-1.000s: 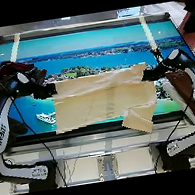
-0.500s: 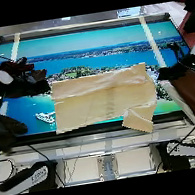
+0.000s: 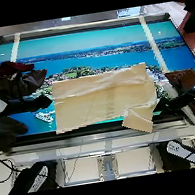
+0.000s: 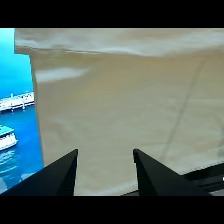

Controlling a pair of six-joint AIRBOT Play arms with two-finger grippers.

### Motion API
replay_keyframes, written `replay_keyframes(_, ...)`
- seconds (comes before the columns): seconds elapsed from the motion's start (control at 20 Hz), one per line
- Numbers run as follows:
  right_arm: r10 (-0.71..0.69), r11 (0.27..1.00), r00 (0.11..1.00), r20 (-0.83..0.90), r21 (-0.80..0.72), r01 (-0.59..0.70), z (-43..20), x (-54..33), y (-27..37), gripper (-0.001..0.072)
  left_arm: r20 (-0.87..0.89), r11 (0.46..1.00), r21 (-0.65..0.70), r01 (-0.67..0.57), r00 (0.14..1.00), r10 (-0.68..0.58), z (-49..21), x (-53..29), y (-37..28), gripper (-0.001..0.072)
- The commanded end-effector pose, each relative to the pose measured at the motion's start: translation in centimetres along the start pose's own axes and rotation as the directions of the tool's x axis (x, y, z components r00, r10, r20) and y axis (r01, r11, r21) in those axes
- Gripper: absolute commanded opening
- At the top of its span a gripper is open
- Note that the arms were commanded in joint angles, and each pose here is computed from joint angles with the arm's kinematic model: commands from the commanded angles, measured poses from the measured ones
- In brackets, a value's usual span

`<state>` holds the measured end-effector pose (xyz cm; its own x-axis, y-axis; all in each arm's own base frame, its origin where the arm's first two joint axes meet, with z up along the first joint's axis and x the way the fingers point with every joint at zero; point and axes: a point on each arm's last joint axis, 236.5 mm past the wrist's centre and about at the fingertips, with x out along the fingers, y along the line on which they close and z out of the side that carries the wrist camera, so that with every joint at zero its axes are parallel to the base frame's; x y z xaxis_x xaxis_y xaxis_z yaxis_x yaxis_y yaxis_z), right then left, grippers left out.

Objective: Fold the shirts.

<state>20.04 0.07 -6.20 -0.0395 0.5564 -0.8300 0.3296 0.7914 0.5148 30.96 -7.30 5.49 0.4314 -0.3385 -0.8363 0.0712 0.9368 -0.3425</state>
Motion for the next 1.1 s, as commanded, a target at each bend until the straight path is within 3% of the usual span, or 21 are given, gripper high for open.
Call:
replay_keyframes(0.0, 0.067, 0.997, 0.996, -0.065, 0.048, -0.064, -2.7, 3.0, 0.4, 0.0551, 0.008, 1.0, -0.01, 0.028, 1.0, -0.028, -0.3, -0.3, -0.7, 0.0414)
replay_keyframes(0.5, 0.054, 0.992, 0.997, -0.051, 0.118, -0.048, -2.8, 4.1, -0.3, 0.054, 0.006, 0.999, -0.017, 0.044, 0.999, -0.044, -0.4, -0.3, -1.1, 0.0414)
replay_keyframes(0.6, 0.057, 0.991, 0.998, -0.039, 0.121, -0.052, -2.5, 4.1, -0.2, 0.0432, 0.006, 0.999, -0.017, 0.044, 0.999, -0.044, -0.4, -0.3, -1.1, 0.0415)
replay_keyframes(1.05, 0.102, 0.987, 0.994, -0.038, 0.131, -0.096, -2.4, 4.1, 0.8, 0.0431, 0.004, 0.999, -0.017, 0.044, 0.999, -0.044, -0.4, -0.3, -1.1, 0.0414)
